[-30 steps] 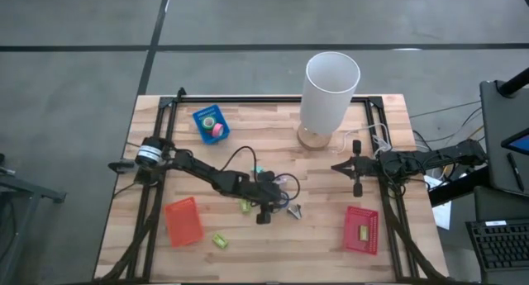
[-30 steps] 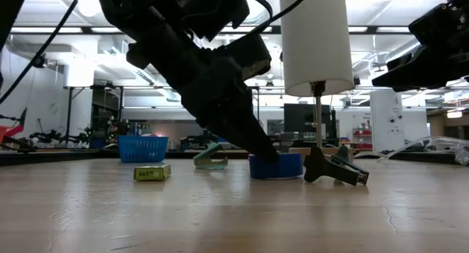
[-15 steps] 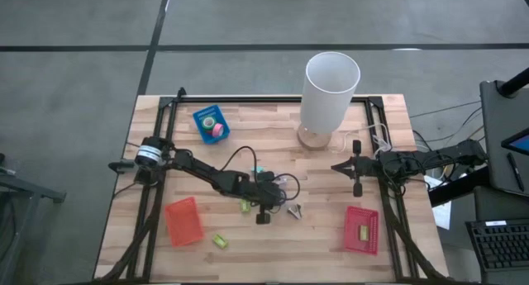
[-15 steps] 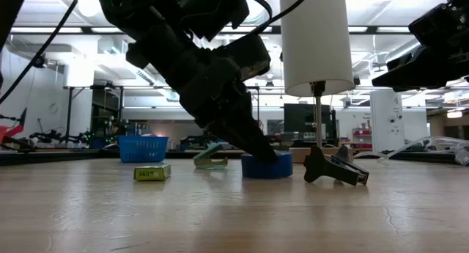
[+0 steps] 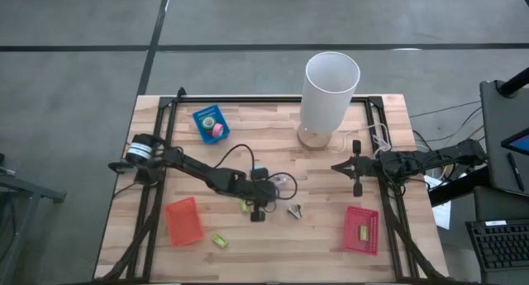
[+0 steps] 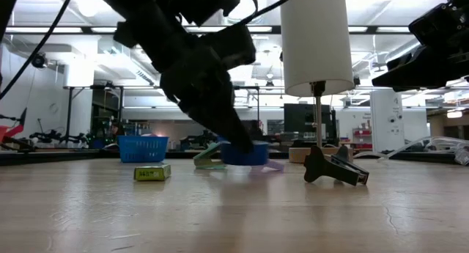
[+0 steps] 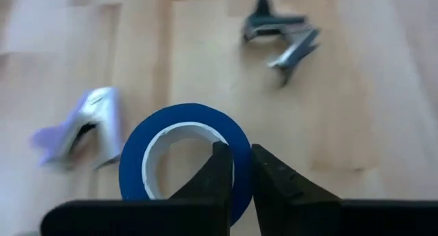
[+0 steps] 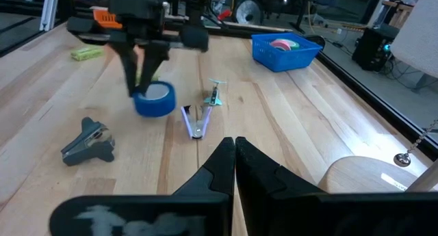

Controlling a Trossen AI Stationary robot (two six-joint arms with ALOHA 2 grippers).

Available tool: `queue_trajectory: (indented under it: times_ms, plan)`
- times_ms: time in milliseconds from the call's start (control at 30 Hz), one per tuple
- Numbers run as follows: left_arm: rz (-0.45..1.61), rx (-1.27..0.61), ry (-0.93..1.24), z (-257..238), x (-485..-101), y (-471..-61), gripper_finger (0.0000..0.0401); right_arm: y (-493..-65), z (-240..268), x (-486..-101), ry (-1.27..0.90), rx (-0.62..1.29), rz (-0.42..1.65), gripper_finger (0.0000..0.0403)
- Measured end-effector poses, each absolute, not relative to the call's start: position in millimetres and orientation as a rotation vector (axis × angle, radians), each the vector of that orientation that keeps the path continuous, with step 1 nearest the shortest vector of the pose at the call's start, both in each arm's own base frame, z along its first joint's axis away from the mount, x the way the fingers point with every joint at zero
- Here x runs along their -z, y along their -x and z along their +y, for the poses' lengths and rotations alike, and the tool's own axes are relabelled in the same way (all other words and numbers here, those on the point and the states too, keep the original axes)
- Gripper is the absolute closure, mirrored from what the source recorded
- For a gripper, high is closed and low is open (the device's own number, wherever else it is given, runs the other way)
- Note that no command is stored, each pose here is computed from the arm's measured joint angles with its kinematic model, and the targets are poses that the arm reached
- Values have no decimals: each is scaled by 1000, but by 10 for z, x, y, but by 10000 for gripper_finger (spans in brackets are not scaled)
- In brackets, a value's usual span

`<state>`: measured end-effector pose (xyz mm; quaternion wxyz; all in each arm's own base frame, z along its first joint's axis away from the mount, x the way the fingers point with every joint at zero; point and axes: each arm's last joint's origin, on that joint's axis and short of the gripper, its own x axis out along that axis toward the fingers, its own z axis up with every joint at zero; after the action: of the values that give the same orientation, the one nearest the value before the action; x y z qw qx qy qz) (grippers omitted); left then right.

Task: Pick and place Stapler, Stapler remover, tape
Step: Put the blue tape into the blue basket

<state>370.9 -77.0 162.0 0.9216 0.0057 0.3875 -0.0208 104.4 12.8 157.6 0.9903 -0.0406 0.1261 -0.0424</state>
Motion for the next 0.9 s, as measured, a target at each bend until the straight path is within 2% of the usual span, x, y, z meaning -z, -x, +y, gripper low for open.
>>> queue_trajectory:
  times_ms: [200, 500, 733, 900]
  plan:
    - [870, -124, -102, -670, -1835, -3510, 351, -1045, 128, -1577, 81, 85, 252, 394]
    - [945, -598, -294, -332, -2315, -2982, 365, -1044, 127, -1576, 81, 85, 252, 394]
    - [899, -748, -191, 85, -2527, -2658, 344, -1044, 128, -1575, 82, 85, 254, 394]
    - [870, -922, -42, 438, -2477, -2400, 355, -1044, 127, -1576, 81, 86, 253, 394]
